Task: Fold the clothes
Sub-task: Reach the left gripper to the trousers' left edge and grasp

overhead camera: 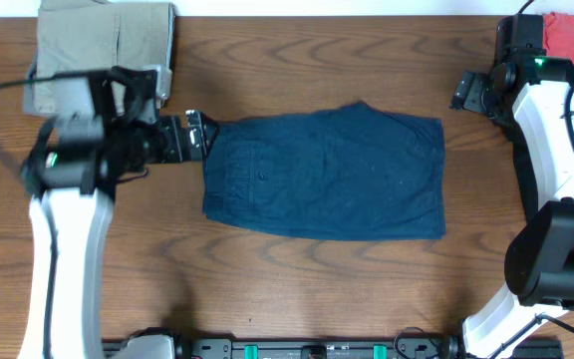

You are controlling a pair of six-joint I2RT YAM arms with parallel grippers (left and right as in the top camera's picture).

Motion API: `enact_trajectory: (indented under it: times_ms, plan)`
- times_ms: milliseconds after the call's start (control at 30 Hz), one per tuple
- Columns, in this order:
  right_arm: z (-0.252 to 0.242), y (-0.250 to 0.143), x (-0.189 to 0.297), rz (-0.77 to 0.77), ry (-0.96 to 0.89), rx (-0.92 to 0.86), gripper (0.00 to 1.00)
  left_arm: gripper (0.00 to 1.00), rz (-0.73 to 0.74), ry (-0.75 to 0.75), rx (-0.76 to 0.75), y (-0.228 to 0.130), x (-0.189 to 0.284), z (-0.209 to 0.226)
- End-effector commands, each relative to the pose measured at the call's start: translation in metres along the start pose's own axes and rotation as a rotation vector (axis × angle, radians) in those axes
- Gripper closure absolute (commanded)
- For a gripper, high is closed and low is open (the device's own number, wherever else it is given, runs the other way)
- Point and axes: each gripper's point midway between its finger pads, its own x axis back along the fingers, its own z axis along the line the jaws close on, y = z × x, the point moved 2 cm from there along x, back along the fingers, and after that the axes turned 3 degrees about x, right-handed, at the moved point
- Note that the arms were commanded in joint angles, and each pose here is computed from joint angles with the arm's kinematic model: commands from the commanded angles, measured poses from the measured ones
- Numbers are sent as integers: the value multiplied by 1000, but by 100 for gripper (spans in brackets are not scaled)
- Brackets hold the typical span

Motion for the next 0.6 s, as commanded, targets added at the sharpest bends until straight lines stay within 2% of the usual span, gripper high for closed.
enact_trajectory:
  times_ms: [0,167,300,567]
  plan:
    - [-1,1,-1,-2,-11,-14,1,2,122,6,33,-9,-35,21]
    - [-1,1,-1,-2,-11,-14,1,2,245,18,101,-20,-82,48]
    - [-1,1,-1,-2,-11,-14,1,2,289,22,125,-25,-111,65]
    - [-1,1,-1,-3,-11,-14,1,2,323,106,150,-32,-132,96]
